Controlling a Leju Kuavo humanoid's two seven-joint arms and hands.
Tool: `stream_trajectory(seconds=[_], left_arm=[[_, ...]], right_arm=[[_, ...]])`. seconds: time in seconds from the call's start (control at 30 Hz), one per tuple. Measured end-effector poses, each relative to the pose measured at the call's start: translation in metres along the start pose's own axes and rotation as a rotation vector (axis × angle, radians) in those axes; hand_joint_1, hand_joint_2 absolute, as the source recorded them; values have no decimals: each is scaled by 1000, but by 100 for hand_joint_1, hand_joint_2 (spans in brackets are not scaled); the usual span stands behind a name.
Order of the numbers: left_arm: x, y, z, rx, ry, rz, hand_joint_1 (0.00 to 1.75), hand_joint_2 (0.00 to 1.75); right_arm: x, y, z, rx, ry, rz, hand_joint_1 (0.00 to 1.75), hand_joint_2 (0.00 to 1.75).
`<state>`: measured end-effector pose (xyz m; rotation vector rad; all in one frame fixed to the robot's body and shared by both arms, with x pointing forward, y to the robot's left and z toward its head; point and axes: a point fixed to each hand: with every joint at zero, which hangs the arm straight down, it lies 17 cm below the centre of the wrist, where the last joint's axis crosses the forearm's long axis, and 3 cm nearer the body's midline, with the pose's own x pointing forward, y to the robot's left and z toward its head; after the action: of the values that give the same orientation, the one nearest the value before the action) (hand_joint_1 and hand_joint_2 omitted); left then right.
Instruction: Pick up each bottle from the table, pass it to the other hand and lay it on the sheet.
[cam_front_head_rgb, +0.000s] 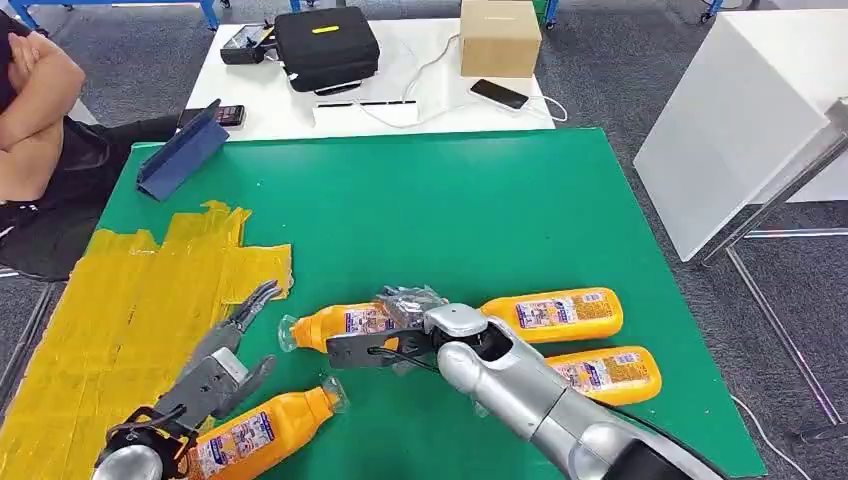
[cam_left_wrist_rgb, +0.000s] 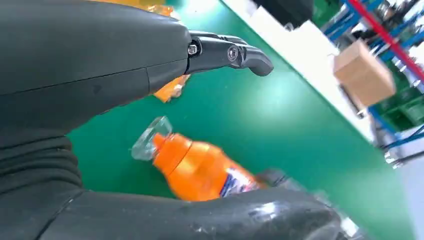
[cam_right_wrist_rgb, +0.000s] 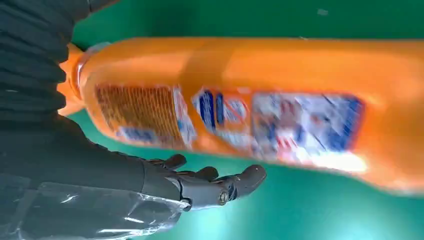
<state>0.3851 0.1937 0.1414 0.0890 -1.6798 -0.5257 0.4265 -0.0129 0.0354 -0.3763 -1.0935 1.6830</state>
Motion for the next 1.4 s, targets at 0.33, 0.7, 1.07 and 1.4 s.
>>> stream_trajectory(seconds=[0.33,0.7,1.07,1.4], left_arm=[[31,20,-4,60,-81,153,0,0],[45,26,-5,78,-111,169,0,0],[44,30,-4,100,-100,175,0,0],[31,38,28,160,-75,381,0,0]], right_arm=[[-42,32,-9,51,122,175,0,175],[-50,33,-11,49,153,208,0,175],[-53,15,-13,-50,166,142,175,175],[-28,-81,18,-415,-2,-350,175,175]])
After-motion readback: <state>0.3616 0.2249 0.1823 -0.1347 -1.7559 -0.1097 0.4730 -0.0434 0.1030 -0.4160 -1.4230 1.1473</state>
